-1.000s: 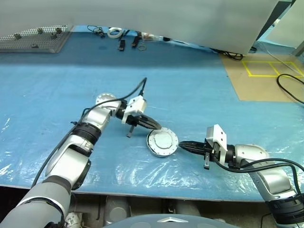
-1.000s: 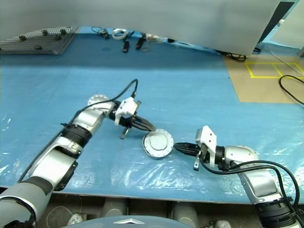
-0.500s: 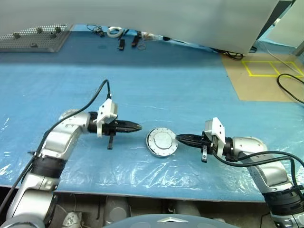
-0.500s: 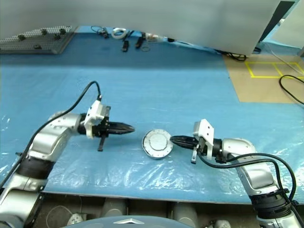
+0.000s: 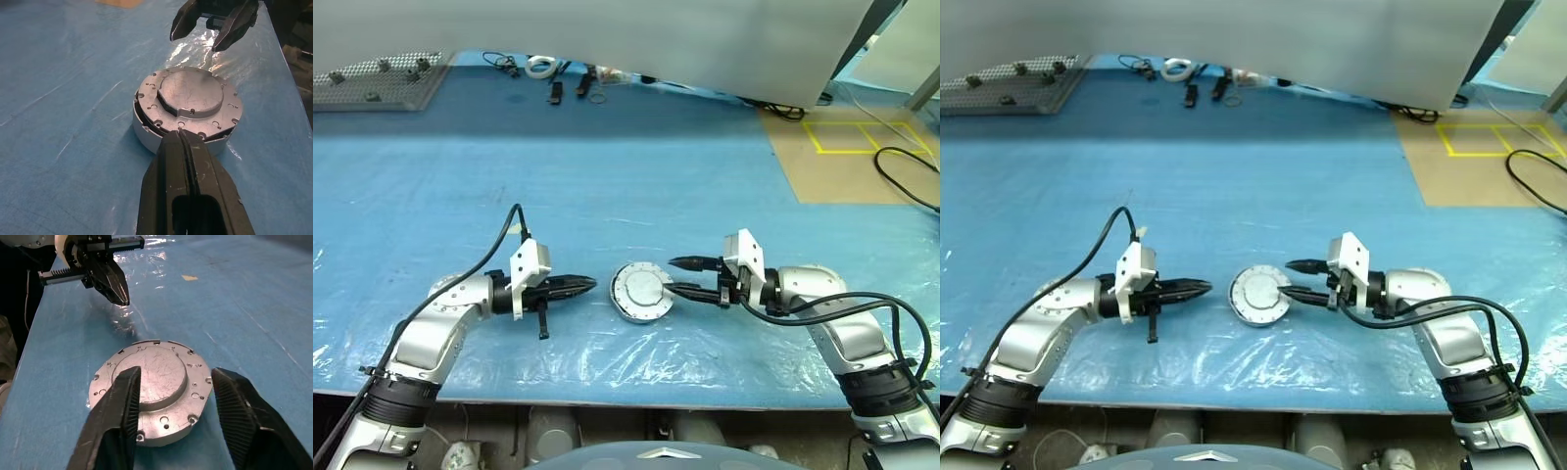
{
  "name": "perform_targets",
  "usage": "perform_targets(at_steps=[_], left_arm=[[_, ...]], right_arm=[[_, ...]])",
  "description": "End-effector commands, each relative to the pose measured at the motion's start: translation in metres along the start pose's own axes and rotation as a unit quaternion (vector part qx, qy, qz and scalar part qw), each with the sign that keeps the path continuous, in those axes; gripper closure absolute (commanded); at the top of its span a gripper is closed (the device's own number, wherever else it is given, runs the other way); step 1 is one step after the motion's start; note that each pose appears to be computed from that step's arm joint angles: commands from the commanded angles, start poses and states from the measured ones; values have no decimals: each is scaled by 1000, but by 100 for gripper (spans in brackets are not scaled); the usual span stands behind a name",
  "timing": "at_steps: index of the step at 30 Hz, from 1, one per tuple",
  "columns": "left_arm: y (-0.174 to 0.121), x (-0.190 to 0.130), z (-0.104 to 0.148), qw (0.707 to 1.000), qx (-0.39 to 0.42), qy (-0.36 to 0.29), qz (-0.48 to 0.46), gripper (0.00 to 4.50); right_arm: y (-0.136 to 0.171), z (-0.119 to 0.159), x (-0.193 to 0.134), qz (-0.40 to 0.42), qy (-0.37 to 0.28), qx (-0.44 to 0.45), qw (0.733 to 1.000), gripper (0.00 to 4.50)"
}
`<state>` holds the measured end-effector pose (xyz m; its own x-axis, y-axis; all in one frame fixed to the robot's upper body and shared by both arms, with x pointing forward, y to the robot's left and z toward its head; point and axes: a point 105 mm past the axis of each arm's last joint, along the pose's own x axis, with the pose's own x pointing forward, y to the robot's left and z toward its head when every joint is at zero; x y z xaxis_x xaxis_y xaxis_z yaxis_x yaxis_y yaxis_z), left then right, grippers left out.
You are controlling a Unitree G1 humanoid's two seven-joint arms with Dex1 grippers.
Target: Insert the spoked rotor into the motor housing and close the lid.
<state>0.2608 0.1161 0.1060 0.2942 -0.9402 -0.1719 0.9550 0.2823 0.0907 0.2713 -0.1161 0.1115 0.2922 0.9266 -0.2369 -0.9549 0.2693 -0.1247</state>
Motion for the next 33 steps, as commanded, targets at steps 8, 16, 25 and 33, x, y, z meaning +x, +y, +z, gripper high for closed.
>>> perform_targets(at_steps=[8, 16, 25, 33], left_arm=[[-10, -7, 17, 999, 33, -28, -23, 450], [-10, -6, 14, 998, 46, -20, -25, 450], [-13, -6, 14, 999, 44, -21, -17, 450], [-13, -9, 14, 999, 44, -17, -11, 450]], right_arm=[[14, 5, 12, 76, -3, -12, 997, 3], [11, 4, 29, 94, 9, -33, 995, 3], [9, -4, 36, 94, 12, -18, 995, 3], [7, -16, 38, 84, 31, -14, 996, 3]])
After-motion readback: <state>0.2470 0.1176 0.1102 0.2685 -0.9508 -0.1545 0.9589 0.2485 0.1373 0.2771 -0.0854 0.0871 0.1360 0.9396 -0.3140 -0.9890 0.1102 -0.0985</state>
